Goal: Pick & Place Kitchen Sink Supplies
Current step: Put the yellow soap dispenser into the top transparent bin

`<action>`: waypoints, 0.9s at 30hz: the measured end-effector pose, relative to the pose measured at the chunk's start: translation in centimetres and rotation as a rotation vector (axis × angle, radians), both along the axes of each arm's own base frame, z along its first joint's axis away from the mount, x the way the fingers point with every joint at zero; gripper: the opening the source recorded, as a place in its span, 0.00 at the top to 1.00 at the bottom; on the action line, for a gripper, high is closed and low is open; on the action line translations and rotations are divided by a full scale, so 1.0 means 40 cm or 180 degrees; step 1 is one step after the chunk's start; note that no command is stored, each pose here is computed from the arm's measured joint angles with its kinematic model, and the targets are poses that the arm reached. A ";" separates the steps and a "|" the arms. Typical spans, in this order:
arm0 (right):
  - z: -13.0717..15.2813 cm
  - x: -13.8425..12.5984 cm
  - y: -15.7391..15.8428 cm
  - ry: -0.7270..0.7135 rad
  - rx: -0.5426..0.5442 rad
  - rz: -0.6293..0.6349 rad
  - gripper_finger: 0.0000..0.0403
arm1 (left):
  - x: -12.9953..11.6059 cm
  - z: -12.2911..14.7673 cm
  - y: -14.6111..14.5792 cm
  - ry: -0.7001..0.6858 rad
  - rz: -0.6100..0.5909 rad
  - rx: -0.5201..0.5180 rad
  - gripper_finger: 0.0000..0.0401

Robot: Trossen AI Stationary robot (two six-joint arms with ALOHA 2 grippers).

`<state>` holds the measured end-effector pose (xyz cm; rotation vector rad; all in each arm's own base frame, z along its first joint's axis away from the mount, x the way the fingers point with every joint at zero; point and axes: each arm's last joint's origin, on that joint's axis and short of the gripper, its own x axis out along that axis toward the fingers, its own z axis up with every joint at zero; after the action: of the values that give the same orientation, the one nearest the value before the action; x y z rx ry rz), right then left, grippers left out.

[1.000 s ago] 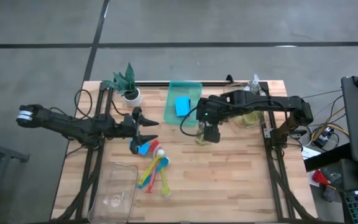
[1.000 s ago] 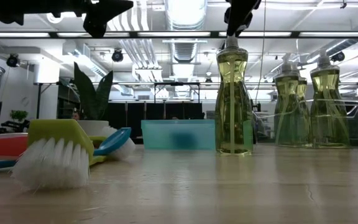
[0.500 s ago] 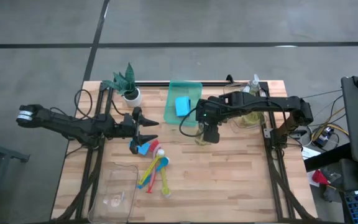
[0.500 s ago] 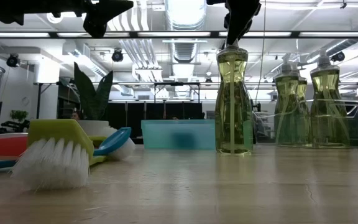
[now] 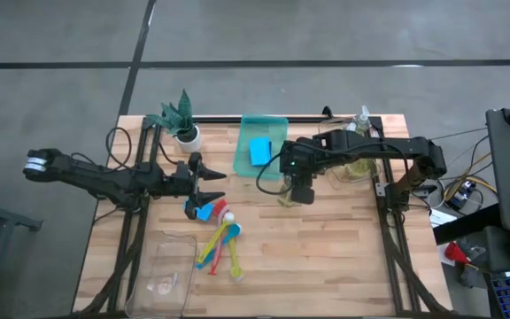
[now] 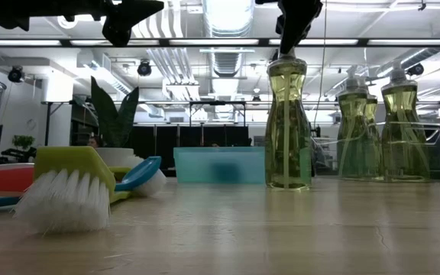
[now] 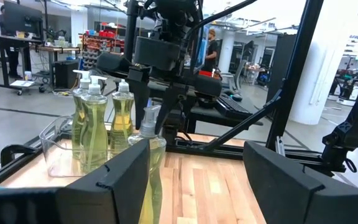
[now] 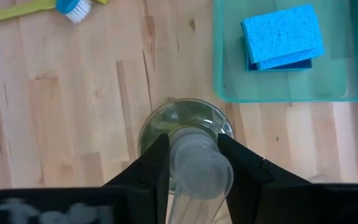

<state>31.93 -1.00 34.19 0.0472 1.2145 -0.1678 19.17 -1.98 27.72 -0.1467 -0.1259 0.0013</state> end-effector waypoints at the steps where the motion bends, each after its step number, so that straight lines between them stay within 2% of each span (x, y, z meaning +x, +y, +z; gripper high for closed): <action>1: 0.002 -0.001 0.000 0.0007 0.0001 0.0003 0.75 | 0.000 0.000 0.000 0.0000 0.0000 0.0001 0.37; 8: 0.051 -0.013 -0.005 -0.0010 -0.0047 -0.0053 0.75 | 0.000 0.000 0.000 0.0001 0.0000 0.0001 0.37; 27: 0.184 -0.103 -0.032 -0.0080 -0.0246 -0.0929 0.75 | -0.001 -0.010 0.000 0.0038 -0.0010 -0.0066 0.37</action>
<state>27.83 -2.28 41.55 0.1591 1.1708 -0.4676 19.14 -1.98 27.33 -0.1675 -0.1139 0.0005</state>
